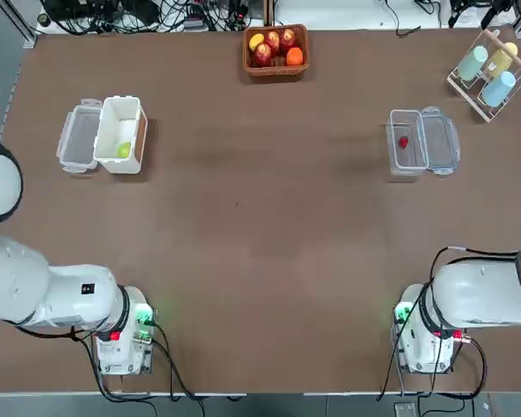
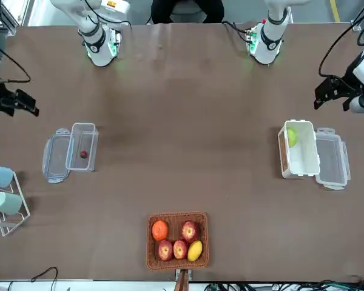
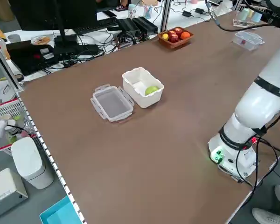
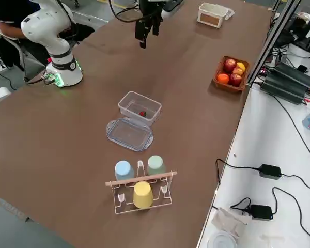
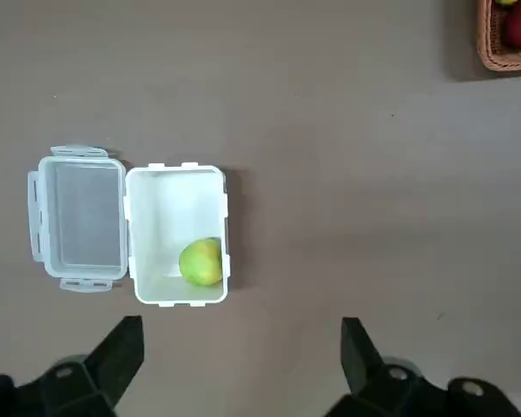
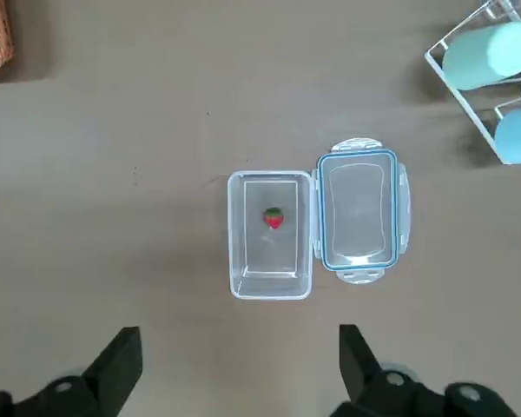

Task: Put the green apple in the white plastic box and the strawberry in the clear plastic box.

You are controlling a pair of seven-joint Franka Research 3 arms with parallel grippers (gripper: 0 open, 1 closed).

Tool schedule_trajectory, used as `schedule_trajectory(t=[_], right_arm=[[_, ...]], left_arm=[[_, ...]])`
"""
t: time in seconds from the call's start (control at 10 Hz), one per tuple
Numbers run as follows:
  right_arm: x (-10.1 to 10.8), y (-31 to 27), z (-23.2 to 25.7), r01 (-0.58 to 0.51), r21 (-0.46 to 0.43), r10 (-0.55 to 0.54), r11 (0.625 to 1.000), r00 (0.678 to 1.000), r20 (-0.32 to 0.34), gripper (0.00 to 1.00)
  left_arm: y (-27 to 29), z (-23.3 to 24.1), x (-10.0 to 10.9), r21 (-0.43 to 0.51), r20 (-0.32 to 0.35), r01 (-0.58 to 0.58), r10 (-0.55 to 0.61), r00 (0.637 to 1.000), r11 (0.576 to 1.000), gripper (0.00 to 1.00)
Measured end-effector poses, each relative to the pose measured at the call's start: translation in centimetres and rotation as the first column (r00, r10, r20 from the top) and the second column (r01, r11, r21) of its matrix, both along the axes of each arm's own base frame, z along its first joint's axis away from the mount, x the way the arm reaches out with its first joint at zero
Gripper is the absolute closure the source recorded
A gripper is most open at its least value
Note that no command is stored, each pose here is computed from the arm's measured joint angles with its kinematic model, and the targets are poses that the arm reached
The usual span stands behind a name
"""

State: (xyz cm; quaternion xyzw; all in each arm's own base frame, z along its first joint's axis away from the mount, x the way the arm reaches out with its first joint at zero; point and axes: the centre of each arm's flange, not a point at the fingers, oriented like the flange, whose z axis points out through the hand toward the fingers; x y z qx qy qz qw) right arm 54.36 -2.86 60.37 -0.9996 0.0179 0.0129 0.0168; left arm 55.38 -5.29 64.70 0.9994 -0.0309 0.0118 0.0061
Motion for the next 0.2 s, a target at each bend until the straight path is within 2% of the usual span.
schedule_trajectory(t=[0.2], right_arm=[[-0.04,0.21,-0.06,-0.002,-0.001,0.002,1.0,1.0,0.0,0.0]], left_arm=[[0.0,0.0,0.0,0.0,0.0,0.0,0.0,1.0,1.0,0.0]])
